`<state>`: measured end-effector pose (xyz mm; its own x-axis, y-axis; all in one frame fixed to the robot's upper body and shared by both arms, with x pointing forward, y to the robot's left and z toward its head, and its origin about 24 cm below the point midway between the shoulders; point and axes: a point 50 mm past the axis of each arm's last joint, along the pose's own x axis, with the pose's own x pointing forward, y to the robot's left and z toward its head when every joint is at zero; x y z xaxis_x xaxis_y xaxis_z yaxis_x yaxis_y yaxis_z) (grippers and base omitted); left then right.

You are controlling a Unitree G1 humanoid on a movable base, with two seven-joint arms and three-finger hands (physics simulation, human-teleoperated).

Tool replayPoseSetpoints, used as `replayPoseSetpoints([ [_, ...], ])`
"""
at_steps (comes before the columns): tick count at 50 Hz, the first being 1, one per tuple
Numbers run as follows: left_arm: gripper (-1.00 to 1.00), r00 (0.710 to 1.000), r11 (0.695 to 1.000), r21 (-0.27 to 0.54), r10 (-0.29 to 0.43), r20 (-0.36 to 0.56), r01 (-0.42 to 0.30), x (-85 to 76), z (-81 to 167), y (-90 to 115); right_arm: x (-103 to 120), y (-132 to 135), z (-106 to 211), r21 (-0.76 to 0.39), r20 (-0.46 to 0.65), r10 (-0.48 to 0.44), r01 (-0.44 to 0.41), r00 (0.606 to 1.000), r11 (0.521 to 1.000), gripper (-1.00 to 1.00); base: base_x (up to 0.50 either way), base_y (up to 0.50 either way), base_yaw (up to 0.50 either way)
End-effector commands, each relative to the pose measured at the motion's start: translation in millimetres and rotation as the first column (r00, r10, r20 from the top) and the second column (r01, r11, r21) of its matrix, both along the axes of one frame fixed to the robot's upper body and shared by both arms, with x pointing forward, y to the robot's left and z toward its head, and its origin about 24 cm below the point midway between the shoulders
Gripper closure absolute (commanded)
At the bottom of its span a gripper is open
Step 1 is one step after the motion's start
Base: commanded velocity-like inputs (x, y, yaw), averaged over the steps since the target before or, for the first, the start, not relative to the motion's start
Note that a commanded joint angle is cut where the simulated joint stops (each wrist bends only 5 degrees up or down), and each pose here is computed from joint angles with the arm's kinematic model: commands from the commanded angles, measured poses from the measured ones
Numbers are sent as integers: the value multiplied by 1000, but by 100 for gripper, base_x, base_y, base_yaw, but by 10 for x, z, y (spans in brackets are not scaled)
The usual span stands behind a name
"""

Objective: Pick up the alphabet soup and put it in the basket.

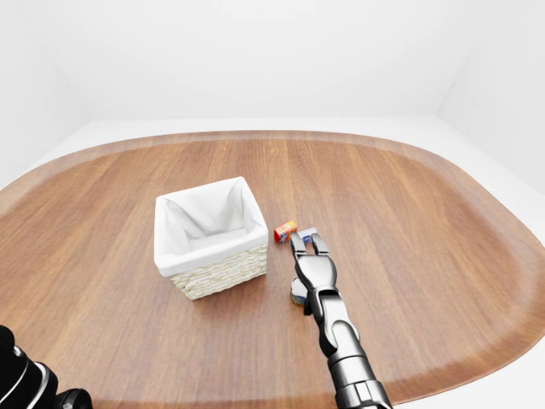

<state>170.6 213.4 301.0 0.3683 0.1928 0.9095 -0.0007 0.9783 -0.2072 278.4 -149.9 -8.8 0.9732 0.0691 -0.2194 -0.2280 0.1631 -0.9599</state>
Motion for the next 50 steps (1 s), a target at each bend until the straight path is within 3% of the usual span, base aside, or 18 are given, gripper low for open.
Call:
replayPoseSetpoints([
  [1,-100,1000,1000,-8,-6,8,6,-13,11,5,-106,19,-150,2,-43,-3,4,999,1000,-100,0,0,0],
  [50,-100,999,999,-22,-46,-4,46,7,11,6,10,136,-386,-16,-88,-1,-1,996,1000,-100,0,0,0],
])
